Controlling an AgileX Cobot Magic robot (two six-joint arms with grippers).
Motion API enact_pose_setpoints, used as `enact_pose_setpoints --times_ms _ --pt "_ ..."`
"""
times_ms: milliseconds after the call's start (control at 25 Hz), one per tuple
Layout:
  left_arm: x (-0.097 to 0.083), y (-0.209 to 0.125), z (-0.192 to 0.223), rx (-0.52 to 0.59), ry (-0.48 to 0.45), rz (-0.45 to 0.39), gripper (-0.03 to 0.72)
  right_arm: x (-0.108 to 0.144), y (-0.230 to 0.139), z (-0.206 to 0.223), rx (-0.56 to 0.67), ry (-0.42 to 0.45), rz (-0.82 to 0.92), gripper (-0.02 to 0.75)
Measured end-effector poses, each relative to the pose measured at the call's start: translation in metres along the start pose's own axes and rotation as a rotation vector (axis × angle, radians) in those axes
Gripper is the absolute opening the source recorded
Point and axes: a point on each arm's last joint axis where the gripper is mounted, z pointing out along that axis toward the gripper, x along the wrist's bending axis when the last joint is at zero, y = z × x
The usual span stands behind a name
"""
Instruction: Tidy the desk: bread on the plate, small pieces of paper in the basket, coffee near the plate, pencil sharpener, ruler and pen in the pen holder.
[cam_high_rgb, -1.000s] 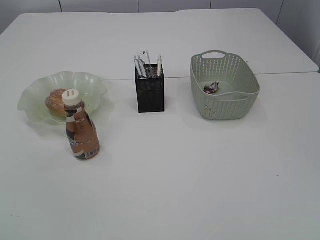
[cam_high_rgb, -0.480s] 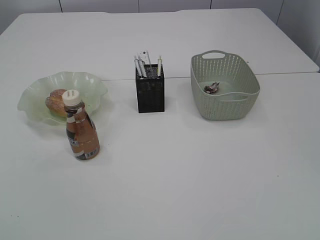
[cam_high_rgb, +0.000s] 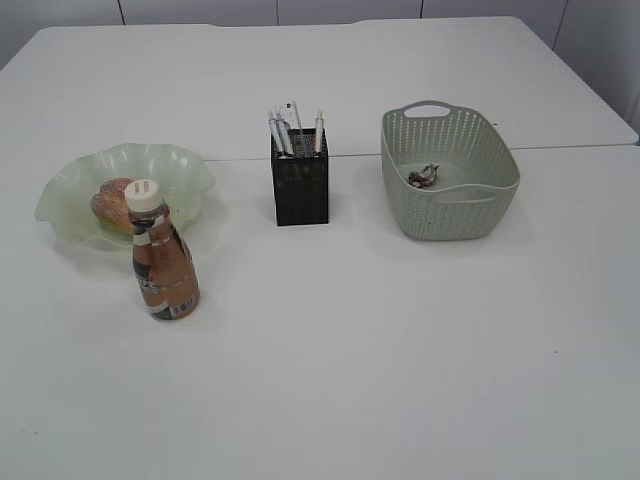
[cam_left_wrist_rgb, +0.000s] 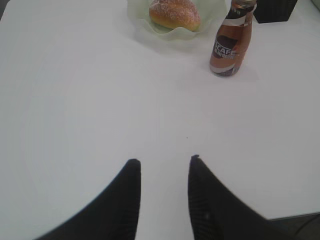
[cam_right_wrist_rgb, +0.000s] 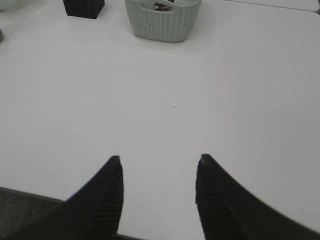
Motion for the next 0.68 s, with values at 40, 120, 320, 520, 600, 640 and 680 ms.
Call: enact_pose_setpoints --times_ms 40,120,320,520,600,640,680 --pt "0.0 0.0 0.0 0.0 0.0 0.0 0.241 0.0 0.0 0.0 0.0 0.0 -0.002 0.352" --pt "0.0 0.0 0.0 0.0 0.0 0.0 0.241 0.0 0.0 0.0 0.0 0.0 -0.002 0.352" --pt "0.0 0.0 0.0 0.0 0.0 0.0 0.24 0.0002 -0.0002 0.0 0.002 0.002 -0.004 0.352" --pt "0.0 0.0 0.0 0.0 0.0 0.0 0.241 0.0002 -0.0002 0.0 0.002 0.002 -0.005 0.352" --pt "0.0 0.0 0.0 0.0 0.0 0.0 0.241 0.0002 -0.0002 0.0 0.002 0.002 -0.005 0.352" --pt "0.0 0.0 0.0 0.0 0.0 0.0 0.241 0.0002 -0.0002 0.0 0.002 0.002 -0.005 0.352" --pt "0.0 0.0 0.0 0.0 0.0 0.0 0.241 0.0002 -0.0002 0.0 0.002 0.002 -0.005 0.352"
